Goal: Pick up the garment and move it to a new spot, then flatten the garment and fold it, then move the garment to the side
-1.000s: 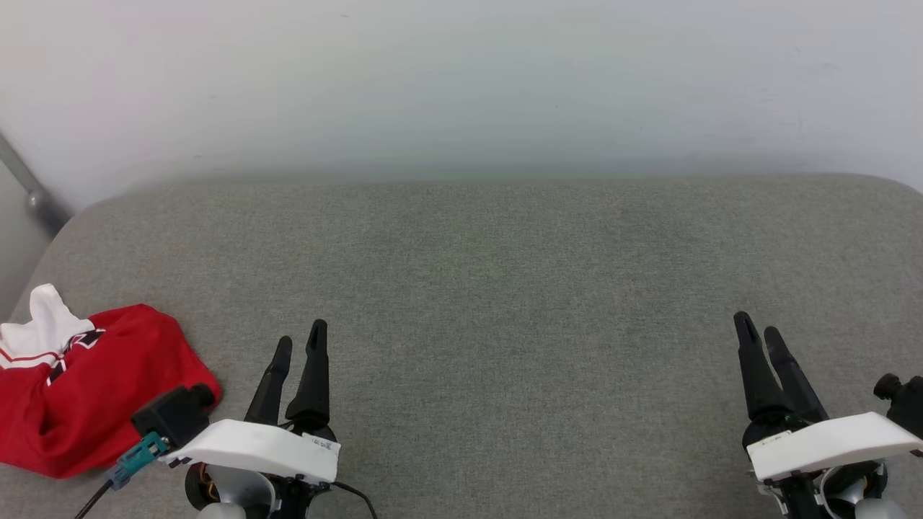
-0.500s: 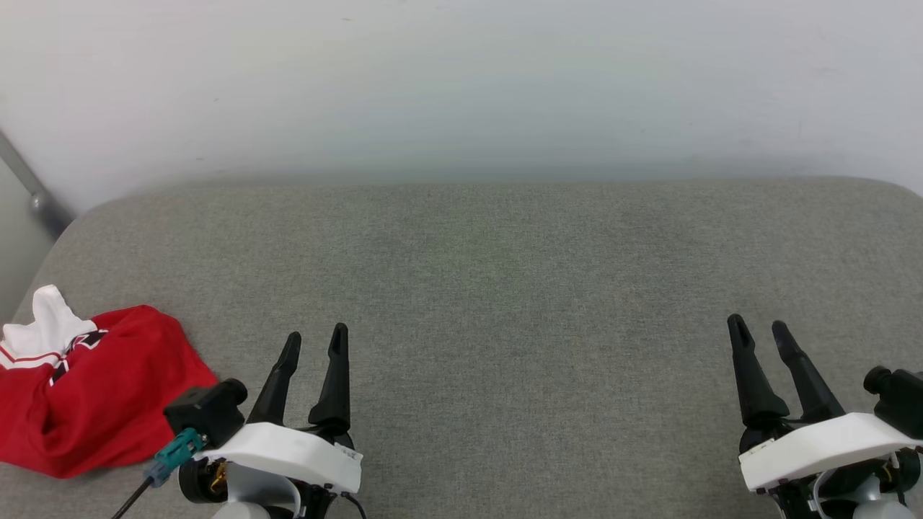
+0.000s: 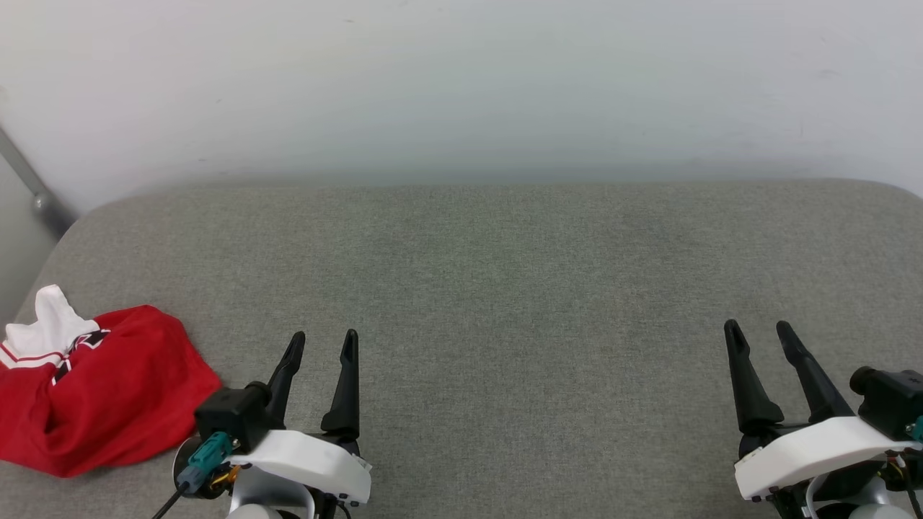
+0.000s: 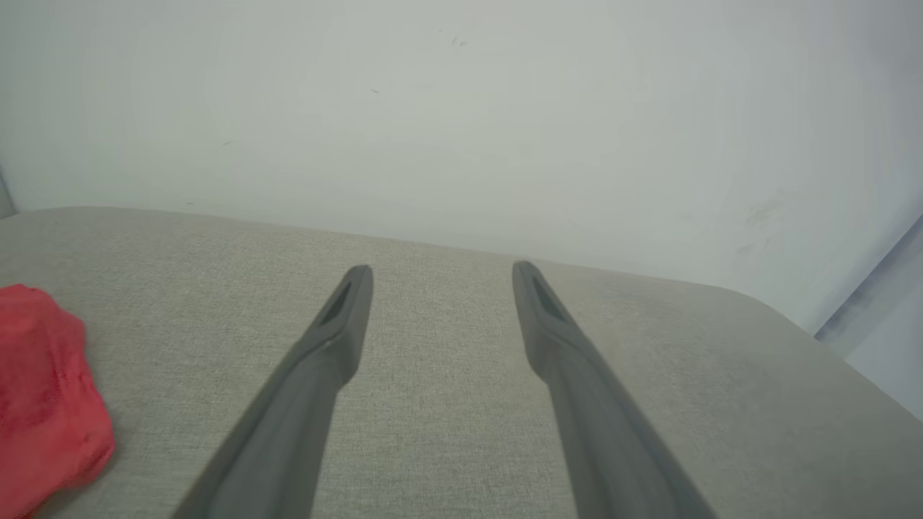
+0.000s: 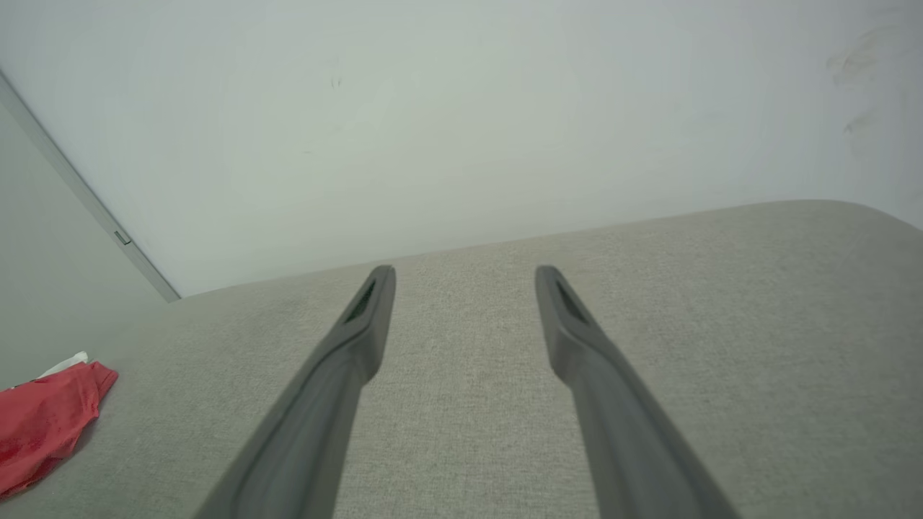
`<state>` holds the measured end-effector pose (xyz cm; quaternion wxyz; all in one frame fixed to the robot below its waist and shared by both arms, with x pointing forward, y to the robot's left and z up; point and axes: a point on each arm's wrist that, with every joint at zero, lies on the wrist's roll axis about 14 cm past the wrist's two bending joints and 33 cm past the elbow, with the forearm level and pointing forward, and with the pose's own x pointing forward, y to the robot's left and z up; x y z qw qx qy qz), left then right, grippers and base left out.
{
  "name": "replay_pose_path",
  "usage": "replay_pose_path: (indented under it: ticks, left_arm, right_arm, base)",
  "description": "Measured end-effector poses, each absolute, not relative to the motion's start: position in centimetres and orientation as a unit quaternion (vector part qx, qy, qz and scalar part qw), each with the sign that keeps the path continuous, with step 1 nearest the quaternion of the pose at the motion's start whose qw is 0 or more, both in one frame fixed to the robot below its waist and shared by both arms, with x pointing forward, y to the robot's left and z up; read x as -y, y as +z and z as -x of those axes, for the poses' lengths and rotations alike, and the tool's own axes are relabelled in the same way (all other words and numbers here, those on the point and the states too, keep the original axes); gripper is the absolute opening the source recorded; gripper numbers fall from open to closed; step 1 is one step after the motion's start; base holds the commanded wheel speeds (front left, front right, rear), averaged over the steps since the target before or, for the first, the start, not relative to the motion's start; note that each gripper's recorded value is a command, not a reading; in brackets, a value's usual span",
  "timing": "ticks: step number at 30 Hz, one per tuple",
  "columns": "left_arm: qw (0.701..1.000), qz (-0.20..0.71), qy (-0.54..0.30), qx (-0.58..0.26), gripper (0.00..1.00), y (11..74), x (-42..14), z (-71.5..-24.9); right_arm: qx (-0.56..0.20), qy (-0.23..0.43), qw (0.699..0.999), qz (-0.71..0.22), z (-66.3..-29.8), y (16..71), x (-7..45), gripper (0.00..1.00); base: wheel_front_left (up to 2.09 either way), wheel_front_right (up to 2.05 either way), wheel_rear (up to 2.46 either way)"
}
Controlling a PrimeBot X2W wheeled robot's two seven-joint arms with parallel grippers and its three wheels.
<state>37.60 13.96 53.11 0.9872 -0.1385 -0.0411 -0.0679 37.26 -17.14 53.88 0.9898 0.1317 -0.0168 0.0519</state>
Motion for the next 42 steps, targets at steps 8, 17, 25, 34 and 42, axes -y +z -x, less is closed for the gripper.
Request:
replay_pose_path:
  ticks: [8, 17, 25, 34, 42]
  left_arm:
    - [0.991, 0.101, -0.069, 0.045, 1.0, 52.94, -13.81, -37.46]
    - [0.994, 0.071, -0.066, 0.056, 1.0, 53.19, -13.82, -37.35]
    - [0.994, 0.053, -0.066, 0.065, 1.0, 53.38, -13.74, -37.33]
    - [0.995, 0.036, -0.068, 0.069, 1.0, 53.18, -13.55, -37.31]
    - [0.995, 0.024, -0.066, 0.071, 1.0, 52.96, -13.58, -37.25]
  right_arm:
    - [0.02, 0.051, 0.994, -0.092, -37.35, 54.15, 17.21, 1.0]
    - [0.024, 0.052, 0.997, -0.057, -37.37, 54.38, 17.1, 1.0]
    - [0.028, 0.052, 0.997, -0.039, -37.29, 54.56, 17.04, 1.0]
    - [0.028, 0.054, 0.998, -0.016, -37.14, 54.4, 16.88, 1.0]
    - [0.032, 0.055, 0.998, -0.005, -37.21, 54.5, 16.77, 1.0]
  base:
    - [0.0, 0.0, 0.0]
    - [0.0, 0.0, 0.0]
    - [0.0, 0.0, 0.0]
    - [0.0, 0.0, 0.0]
    - [0.0, 0.0, 0.0]
